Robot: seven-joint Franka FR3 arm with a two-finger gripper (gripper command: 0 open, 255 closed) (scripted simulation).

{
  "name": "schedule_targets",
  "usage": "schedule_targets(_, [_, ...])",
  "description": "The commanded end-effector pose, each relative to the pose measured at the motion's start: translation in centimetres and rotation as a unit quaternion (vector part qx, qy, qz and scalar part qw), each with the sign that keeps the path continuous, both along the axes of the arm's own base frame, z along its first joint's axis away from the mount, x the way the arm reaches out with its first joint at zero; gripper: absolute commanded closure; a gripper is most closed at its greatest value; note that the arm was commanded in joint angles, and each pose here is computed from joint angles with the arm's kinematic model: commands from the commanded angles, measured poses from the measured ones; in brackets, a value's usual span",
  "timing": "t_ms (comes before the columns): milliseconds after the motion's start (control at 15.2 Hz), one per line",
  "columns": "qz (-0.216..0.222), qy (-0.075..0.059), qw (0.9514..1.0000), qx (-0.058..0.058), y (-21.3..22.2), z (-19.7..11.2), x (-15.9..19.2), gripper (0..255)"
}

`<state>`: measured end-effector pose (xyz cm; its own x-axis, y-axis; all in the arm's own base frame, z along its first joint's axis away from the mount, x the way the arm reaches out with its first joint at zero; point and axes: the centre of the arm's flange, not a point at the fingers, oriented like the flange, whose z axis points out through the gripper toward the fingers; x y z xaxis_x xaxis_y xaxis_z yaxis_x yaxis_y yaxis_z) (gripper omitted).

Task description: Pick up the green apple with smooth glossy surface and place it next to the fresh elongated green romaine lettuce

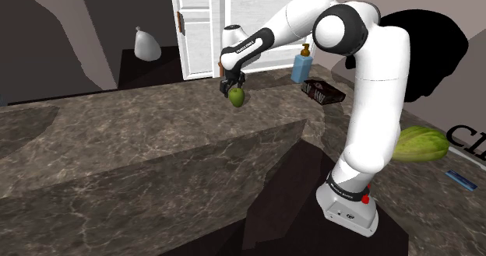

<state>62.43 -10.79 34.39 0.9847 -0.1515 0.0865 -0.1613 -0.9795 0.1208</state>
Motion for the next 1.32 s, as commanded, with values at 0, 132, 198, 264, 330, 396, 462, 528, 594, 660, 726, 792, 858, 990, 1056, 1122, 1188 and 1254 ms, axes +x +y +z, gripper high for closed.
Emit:
schedule_targets(0, [0.0, 0.0, 1.0, 0.0, 0.0, 0.0, 0.0, 255])
schedule_targets(132, [0.0, 0.0, 1.0, 0.0, 0.0, 0.0, 0.0, 255])
schedule_targets(198, [0.0, 0.0, 1.0, 0.0, 0.0, 0.0, 0.0, 255])
schedule_targets(264, [0.0, 0.0, 1.0, 0.0, 0.0, 0.0, 0.0, 255])
schedule_targets(330, [0.0, 0.0, 1.0, 0.0, 0.0, 0.0, 0.0, 255])
schedule_targets(396, [0.0, 0.0, 1.0, 0.0, 0.0, 0.0, 0.0, 255])
schedule_targets(462, [0.0, 0.0, 1.0, 0.0, 0.0, 0.0, 0.0, 255])
schedule_targets(528, [0.0, 0.0, 1.0, 0.0, 0.0, 0.0, 0.0, 255])
schedule_targets(594, [0.0, 0.0, 1.0, 0.0, 0.0, 0.0, 0.0, 255])
schedule_targets(660, [0.0, 0.0, 1.0, 0.0, 0.0, 0.5, 0.0, 255])
schedule_targets(726, [0.0, 0.0, 1.0, 0.0, 0.0, 1.1, 0.0, 255])
schedule_targets(792, [0.0, 0.0, 1.0, 0.0, 0.0, 1.6, 0.0, 255])
schedule_targets(858, [0.0, 0.0, 1.0, 0.0, 0.0, 2.1, 0.0, 255])
schedule_targets(990, [0.0, 0.0, 1.0, 0.0, 0.0, 3.2, 0.0, 255])
schedule_targets(1056, [0.0, 0.0, 1.0, 0.0, 0.0, 3.7, 0.0, 255])
schedule_targets(1122, [0.0, 0.0, 1.0, 0.0, 0.0, 4.2, 0.0, 255])
schedule_targets(1188, [0.0, 0.0, 1.0, 0.0, 0.0, 4.7, 0.0, 255])
schedule_targets(1254, [0.0, 0.0, 1.0, 0.0, 0.0, 5.3, 0.0, 255])
